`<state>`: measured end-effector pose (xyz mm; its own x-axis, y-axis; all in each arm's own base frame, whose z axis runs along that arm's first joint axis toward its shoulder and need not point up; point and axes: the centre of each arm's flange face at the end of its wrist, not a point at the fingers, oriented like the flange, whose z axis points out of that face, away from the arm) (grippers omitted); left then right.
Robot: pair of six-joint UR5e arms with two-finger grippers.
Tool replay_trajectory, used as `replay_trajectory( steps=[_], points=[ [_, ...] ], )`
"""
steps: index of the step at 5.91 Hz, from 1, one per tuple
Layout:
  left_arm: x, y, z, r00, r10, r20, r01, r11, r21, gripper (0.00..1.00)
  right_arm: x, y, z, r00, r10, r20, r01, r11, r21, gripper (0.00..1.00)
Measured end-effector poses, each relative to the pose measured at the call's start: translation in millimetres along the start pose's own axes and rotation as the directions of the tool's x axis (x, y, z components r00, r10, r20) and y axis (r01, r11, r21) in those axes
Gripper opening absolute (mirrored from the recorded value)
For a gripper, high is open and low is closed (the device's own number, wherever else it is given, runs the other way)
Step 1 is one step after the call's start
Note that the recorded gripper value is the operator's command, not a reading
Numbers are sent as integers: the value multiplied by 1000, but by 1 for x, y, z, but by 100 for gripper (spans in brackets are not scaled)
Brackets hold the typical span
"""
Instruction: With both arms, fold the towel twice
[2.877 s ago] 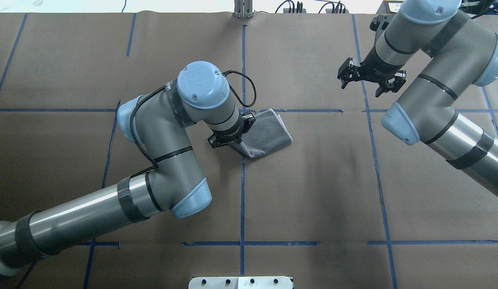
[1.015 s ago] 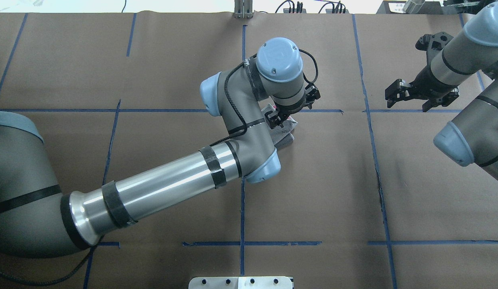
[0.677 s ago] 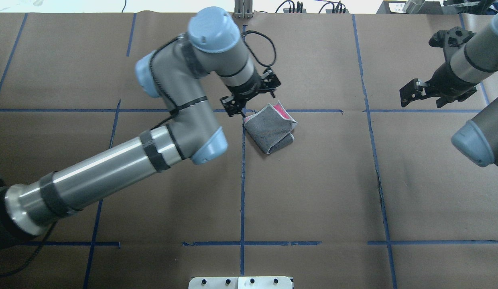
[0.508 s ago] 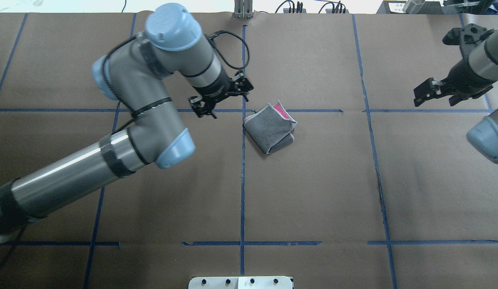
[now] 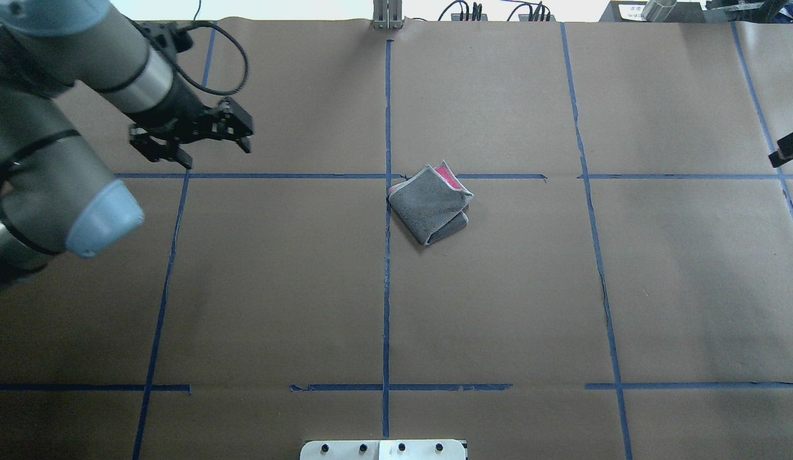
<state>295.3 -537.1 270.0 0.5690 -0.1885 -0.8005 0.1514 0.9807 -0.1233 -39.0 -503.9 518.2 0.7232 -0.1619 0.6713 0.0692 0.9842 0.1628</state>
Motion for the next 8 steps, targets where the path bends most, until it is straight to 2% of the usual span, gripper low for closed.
replay_trajectory(
  steps=[2, 4, 5, 6, 7, 8],
  points=[
    [-154, -56, -45, 991, 125, 53, -124, 992, -19, 100, 90, 29, -13, 997, -69, -24, 68, 997, -37, 100],
    [-285, -96, -91, 970, 207, 129, -199, 977, -72, 100, 111, 45, -16, 998, -61, 0, 61, 997, -52, 100],
    [-353, -111, -99, 965, 220, 140, -205, 972, -114, 100, 119, 48, -6, 999, -40, 5, 40, 997, -70, 100],
    [-426, -117, -92, 965, 227, 134, -204, 965, -164, 100, 126, 51, 2, 1000, -22, 7, 23, 996, -87, 100],
    [-487, -105, -75, 964, 237, 123, -211, 958, -194, 100, 130, 56, 9, 1000, -5, 27, 8, 995, -99, 100],
    [-523, -86, -60, 962, 245, 119, -220, 956, -194, 100, 134, 64, 15, 998, 18, 63, -11, 994, -109, 100]
  ],
)
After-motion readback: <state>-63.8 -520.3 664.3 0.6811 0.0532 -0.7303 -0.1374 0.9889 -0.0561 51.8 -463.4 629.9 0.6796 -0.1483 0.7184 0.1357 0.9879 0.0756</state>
